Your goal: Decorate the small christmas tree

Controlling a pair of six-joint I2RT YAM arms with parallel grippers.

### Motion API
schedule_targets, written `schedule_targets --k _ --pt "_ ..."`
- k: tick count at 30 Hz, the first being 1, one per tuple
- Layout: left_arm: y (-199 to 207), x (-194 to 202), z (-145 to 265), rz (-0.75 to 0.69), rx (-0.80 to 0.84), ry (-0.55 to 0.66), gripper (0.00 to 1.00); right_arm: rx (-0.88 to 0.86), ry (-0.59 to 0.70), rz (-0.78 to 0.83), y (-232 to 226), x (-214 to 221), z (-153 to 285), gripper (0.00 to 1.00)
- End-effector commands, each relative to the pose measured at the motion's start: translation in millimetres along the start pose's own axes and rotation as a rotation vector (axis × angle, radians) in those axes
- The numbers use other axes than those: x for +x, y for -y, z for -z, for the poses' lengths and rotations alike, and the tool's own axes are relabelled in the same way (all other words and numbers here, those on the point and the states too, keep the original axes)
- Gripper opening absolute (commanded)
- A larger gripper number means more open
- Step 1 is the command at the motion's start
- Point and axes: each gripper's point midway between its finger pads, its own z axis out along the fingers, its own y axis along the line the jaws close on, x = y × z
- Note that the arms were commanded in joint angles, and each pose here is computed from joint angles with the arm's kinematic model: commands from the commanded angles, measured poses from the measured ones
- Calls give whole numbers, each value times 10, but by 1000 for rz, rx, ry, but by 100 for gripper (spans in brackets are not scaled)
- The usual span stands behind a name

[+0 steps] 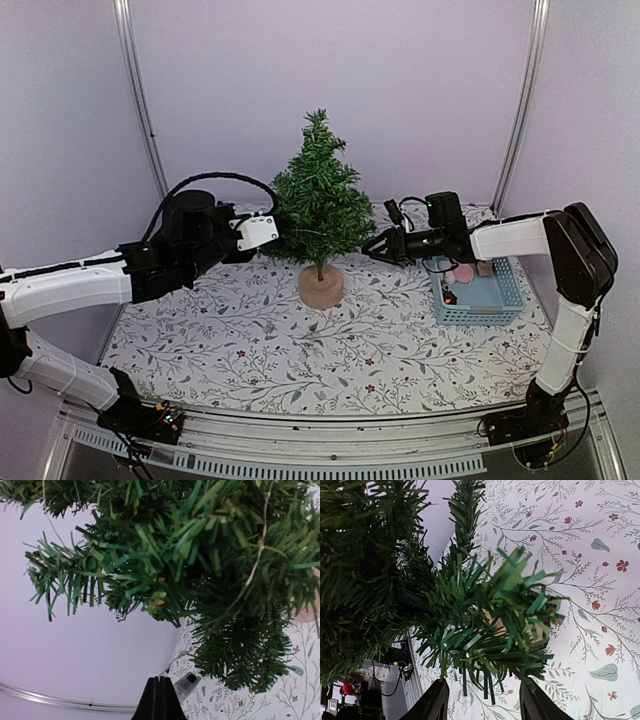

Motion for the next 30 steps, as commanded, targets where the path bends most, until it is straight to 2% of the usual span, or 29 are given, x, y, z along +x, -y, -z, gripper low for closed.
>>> schedule_targets --k 1,8,17,19,25,28,29,30 --pt "-262 -63 -60 5 -123 61 0 -14 16 11 6 -90 -15 51" --pt "-155 -140 -177 29 -120 132 0 -10 15 4 29 -85 -13 51" --pt "173 -21 -348 47 -48 133 0 -3 13 -5 58 -75 19 52" --pt "211 9 -351 49 -43 129 7 -2 13 -4 59 -71 26 52" --pt "134 -104 -211 105 7 181 37 -2 17 0 40 -86 40 52" --pt "151 -155 -112 139 65 207 46 -2 19 4 35 -98 41 52" --pt "162 -167 -76 147 85 216 51 -4 20 8 24 -105 40 52" --pt "174 -179 -40 159 105 224 60 -4 20 7 26 -106 44 52"
